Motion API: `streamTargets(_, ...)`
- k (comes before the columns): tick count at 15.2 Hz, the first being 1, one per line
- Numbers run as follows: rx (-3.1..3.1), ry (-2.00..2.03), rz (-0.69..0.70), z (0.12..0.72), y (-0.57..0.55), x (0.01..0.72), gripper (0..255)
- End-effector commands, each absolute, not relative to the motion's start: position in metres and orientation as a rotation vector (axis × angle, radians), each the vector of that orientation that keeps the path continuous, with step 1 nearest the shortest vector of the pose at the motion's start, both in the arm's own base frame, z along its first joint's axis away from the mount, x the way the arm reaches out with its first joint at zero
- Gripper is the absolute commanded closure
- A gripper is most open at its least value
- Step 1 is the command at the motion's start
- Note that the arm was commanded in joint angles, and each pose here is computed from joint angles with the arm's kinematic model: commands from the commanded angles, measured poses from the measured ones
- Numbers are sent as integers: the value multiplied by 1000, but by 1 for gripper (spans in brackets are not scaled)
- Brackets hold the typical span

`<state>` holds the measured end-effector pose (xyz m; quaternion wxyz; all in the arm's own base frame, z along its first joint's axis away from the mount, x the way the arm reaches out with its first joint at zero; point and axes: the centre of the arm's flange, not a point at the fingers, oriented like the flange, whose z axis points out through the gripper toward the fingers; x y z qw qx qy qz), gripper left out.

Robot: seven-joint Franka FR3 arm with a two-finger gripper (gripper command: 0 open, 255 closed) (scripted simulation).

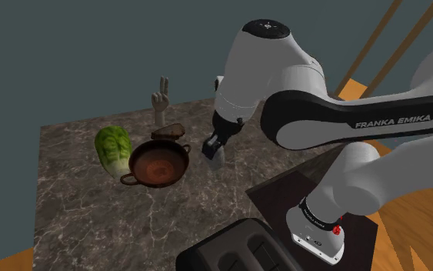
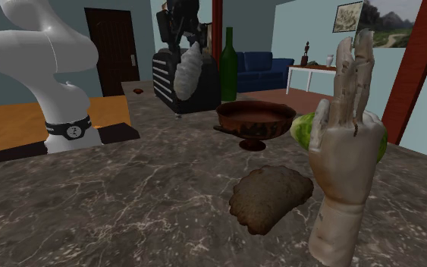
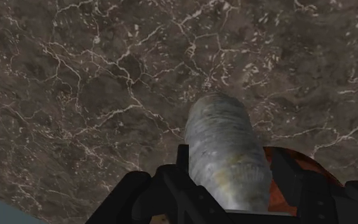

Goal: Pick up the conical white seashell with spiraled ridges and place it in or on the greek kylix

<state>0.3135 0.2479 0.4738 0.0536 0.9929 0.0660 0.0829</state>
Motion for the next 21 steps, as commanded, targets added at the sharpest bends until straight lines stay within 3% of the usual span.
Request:
streamTargets(1, 3018, 201, 251, 476, 259, 331, 255)
streamTargets(12, 3018, 201, 251, 478, 338, 458, 255)
streamTargets(21, 3018, 201, 251, 431, 338, 458, 255)
